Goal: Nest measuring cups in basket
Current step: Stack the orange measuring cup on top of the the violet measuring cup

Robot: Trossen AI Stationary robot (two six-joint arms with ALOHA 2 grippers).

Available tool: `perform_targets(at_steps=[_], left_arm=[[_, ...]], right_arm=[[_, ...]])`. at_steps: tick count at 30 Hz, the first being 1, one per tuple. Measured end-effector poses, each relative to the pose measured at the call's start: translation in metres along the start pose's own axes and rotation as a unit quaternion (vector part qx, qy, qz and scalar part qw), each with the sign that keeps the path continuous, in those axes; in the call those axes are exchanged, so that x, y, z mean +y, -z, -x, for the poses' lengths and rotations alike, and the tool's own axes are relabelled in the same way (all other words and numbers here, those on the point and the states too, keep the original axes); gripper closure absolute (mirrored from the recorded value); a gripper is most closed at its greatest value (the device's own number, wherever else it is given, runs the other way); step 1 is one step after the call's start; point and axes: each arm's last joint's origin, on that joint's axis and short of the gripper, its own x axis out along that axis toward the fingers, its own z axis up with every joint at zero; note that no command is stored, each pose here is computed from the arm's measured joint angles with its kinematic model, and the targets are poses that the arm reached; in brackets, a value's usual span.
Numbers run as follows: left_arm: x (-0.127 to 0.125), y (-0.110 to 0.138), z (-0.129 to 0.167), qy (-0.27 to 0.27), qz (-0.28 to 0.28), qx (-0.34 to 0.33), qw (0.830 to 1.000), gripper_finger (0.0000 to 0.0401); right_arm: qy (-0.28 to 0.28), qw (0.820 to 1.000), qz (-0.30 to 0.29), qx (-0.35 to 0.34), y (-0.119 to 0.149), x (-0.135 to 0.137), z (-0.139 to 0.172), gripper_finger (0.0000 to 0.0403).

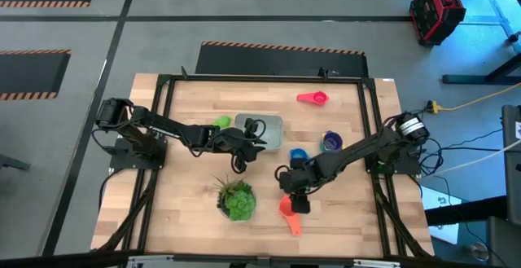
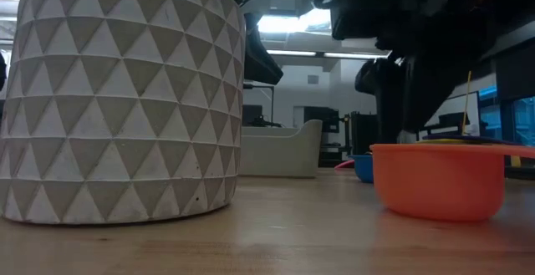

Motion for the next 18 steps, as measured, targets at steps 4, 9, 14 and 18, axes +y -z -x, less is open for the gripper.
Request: perform_targets(at_steps=[4,9,14,18], left_arm=[[0.000,0.000,0.000,0.000,0.000,0.000,1.000,0.0319],[0.000,0.000,0.000,0.000,0.000,0.000,1.000,0.0319],[0.000,0.000,0.000,0.000,0.000,0.000,1.000,0.0319],[0.000,0.000,0.000,0.000,0.000,0.000,1.000,0.0319]], right_arm=[[0.000,1.000,-0.020,0.020,0.002,-0.001,-0.012,0.0175],[0.002,0.999,-0.021,0.028,0.003,-0.001,-0.021,0.0175],[0.002,0.999,-0.021,0.028,0.003,-0.001,-0.022,0.0199],[-0.002,0.999,-0.021,0.029,0.002,-0.001,-0.022,0.0239]])
